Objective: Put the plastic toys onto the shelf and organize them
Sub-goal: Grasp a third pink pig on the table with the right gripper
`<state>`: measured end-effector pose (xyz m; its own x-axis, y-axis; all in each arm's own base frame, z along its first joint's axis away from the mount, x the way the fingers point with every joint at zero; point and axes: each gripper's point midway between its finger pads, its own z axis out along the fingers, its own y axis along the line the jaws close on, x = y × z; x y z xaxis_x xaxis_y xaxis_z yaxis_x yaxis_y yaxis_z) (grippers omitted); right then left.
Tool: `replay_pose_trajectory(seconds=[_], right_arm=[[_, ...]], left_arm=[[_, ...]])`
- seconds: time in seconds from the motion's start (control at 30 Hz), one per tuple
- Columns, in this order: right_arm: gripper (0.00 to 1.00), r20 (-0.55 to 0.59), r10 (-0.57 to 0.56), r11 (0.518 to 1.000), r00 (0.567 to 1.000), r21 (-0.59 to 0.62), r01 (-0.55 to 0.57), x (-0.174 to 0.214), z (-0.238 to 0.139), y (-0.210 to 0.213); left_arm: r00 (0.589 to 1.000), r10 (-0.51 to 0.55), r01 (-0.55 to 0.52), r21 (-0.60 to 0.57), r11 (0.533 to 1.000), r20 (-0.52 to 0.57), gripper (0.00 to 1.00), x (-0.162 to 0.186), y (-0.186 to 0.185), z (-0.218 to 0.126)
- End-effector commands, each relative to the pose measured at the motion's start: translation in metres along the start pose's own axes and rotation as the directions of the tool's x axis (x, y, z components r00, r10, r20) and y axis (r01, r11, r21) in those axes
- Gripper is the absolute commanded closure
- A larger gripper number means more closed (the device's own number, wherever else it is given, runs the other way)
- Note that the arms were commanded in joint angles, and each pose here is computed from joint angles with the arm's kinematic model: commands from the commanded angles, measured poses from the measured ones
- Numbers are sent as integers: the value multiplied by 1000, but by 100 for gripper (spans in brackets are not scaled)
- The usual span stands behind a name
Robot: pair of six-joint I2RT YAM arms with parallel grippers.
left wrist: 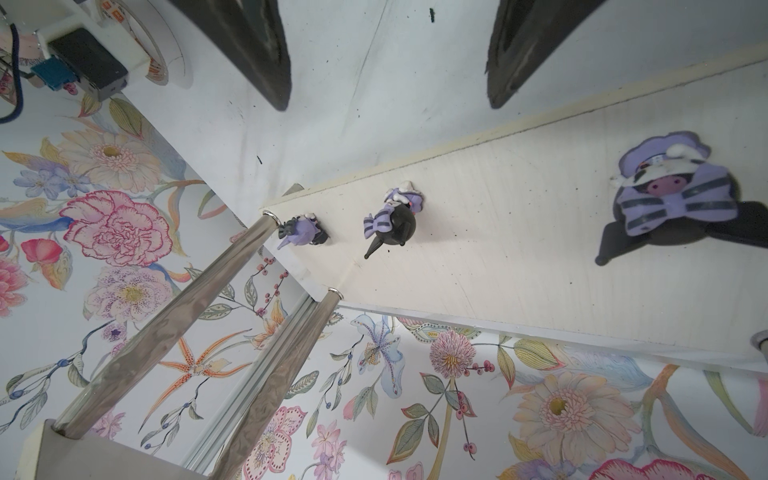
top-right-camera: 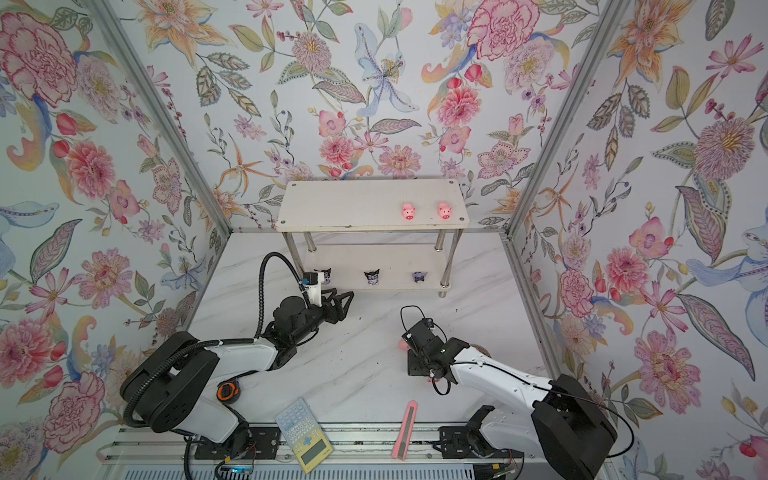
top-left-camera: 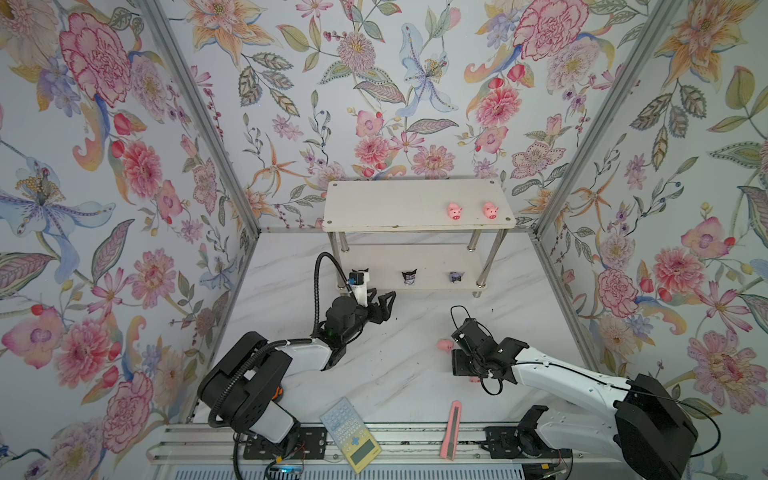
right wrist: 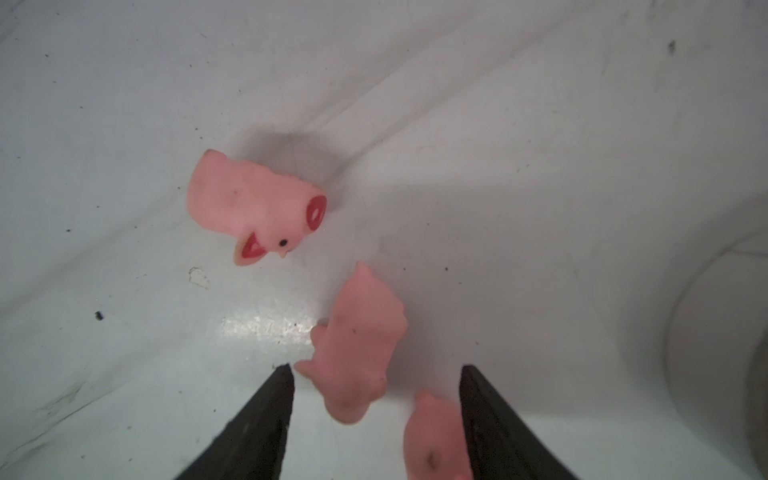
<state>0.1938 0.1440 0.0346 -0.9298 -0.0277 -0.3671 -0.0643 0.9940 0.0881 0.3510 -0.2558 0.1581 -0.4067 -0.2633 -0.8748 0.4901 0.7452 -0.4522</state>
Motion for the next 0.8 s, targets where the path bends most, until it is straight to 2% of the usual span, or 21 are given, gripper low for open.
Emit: replay_pose_trajectory(seconds=[0.0,0.13,0.27,0.37,0.57,0.67,0.77], right_arm=[[41,44,-26,1000,999,4,26,-11,-1,2],[58,55,-30,998,998,-46,33,-13,2,10],[68,44,-13,991,999,-133,18,-8,3,24],[78,34,3,989,999,-151,2,-4,3,25],[83,45,30,974,999,-225,-19,-5,-7,35],[83,59,18,925,998,-379,5,-8,-17,65],[85,73,16,819,997,-573,29,-9,-30,108]], left_arm=[[1000,4,-4,8,1000,27,24,-11,-9,4],[1000,3,-3,12,1000,25,24,-11,-10,5],[1000,4,-4,12,1000,25,24,-11,-10,5],[1000,4,-4,15,1000,25,24,-12,-11,6],[1000,3,-3,16,1000,22,24,-11,-11,8],[1000,0,-1,21,1000,24,24,-12,-11,8],[1000,-3,3,23,1000,28,24,-13,-12,9]])
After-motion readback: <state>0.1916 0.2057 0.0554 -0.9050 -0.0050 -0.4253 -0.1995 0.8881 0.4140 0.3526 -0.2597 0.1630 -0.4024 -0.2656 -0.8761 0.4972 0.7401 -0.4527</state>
